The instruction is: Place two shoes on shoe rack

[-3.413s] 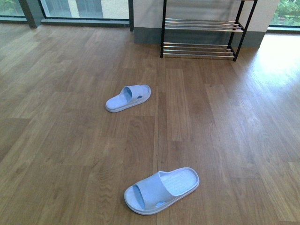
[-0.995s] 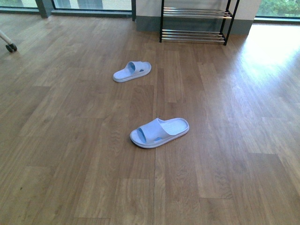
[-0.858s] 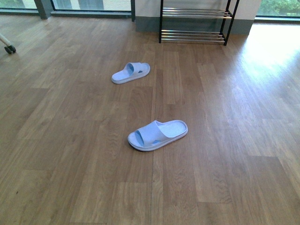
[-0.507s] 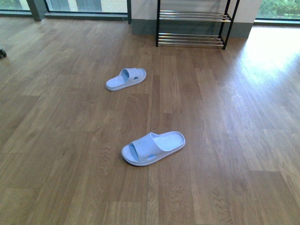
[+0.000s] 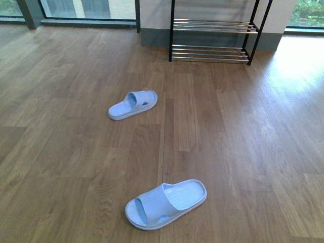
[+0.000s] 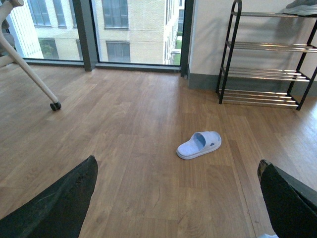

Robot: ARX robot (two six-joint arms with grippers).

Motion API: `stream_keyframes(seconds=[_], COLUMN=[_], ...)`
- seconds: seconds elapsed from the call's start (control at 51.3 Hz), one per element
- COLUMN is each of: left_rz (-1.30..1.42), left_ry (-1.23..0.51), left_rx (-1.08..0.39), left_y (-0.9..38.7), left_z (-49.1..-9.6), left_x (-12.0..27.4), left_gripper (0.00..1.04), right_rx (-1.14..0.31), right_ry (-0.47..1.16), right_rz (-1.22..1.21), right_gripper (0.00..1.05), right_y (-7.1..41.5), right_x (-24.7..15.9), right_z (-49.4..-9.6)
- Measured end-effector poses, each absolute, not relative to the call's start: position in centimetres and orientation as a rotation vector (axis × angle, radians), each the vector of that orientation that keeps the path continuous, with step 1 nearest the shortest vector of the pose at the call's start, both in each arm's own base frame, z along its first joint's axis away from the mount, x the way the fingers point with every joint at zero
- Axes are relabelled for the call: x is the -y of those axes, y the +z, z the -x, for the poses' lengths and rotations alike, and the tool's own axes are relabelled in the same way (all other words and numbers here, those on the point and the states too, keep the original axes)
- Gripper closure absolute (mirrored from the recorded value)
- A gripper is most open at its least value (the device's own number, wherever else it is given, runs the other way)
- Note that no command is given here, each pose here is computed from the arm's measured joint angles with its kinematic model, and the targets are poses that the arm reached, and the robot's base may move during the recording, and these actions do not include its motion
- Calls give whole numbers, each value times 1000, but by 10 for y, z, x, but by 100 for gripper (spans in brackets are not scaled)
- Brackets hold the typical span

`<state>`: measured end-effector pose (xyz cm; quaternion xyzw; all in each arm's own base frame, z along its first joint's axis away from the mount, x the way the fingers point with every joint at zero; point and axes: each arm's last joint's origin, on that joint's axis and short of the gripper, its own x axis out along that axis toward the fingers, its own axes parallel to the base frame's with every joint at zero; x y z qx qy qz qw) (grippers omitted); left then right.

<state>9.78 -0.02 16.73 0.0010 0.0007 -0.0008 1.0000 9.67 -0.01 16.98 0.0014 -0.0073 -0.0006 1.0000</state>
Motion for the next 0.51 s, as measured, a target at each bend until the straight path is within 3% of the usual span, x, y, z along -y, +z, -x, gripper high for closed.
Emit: stream_keyframes(seconds=[0.507], left_rz=[-2], left_ry=[-2], left_rx=[-1], left_y=[167], left_z=[-98], left_x=[0], left_gripper=[9], right_rx=[15], right_ry=[-1], right_rz=[-3], right_gripper=[9], right_y=[170], right_x=[0], right_z=[-97])
